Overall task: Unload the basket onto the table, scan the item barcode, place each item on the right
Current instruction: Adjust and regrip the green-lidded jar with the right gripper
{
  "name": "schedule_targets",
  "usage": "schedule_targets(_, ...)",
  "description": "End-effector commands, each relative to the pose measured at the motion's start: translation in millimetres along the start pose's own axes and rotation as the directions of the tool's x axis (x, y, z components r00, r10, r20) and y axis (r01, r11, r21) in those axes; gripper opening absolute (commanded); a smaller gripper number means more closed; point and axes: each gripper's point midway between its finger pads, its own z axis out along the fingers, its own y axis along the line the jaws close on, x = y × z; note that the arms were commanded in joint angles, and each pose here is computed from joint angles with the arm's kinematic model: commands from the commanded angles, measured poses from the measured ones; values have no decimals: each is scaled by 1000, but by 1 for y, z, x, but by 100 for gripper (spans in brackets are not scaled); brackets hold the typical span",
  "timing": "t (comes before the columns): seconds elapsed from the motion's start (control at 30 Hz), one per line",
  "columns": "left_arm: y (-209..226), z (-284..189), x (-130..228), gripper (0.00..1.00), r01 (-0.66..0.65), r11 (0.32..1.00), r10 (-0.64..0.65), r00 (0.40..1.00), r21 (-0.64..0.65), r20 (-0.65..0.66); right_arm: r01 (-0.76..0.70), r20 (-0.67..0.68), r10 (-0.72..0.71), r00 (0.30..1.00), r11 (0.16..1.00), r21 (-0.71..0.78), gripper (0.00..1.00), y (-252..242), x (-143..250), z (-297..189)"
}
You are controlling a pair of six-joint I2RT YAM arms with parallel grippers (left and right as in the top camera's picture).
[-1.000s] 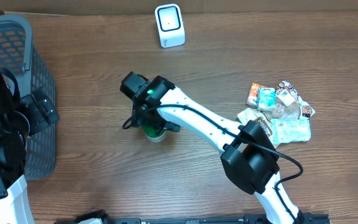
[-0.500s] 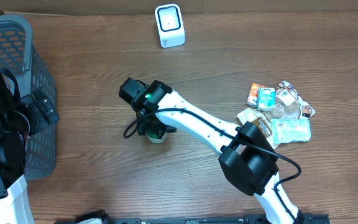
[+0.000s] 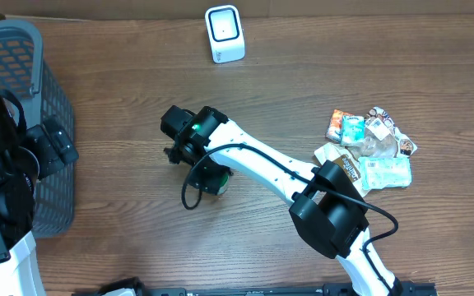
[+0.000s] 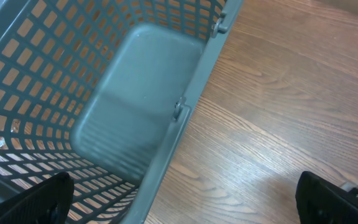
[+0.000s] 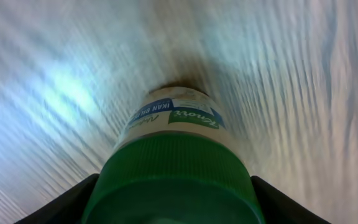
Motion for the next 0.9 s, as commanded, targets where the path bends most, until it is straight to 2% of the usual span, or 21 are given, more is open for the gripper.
schedule_targets(0.0, 3, -5, -5, 100, 30, 1000, -30, 999, -8, 22, 394, -3, -394, 919, 919, 7, 75, -5, 2, 1)
schedule_targets(0.13, 3, -5, -5, 100, 30, 1000, -30, 999, -7, 23, 477, 14, -478, 878, 878, 28, 77, -14, -2, 1)
schedule_targets(0.37, 3, -5, -5, 100, 30, 1000, -30, 999, -7, 23, 497, 7, -497, 868, 867, 33, 78, -22, 1, -4)
schedule_targets(0.4, 3, -5, -5, 100, 30, 1000, -30, 999, -8, 22, 486, 6, -486, 874, 873, 32, 81, -20, 2, -6)
schedule_targets(0.5, 3, -5, -5, 100, 30, 1000, -30, 999, -7, 23, 405, 28, -406, 913, 913, 50, 98, -17, -4, -19)
schedule_targets(0.6, 3, -5, -5, 100, 30, 1000, -30, 999, -8, 23, 235, 84, -242, 967, 969, 77, 100, -19, -14, -38)
schedule_targets(0.7, 3, -5, -5, 100, 30, 1000, -30, 999, -7, 23, -90, 166, 78, 983, 994, 66, 100, -24, -26, -59)
schedule_targets(0.73, 3, -5, -5, 100, 30, 1000, -30, 999, -7, 23, -273, 202, 260, 944, 961, 38, 100, -29, -30, -67)
schedule_targets(0.8, 3, -5, -5, 100, 30, 1000, -30, 999, -7, 23, -473, 214, 472, 855, 880, -47, 100, -31, -32, -70)
schedule_targets(0.87, 3, -5, -5, 100, 30, 1000, -30, 999, -7, 23, -600, 188, 610, 770, 792, -114, 100, -32, -30, -67)
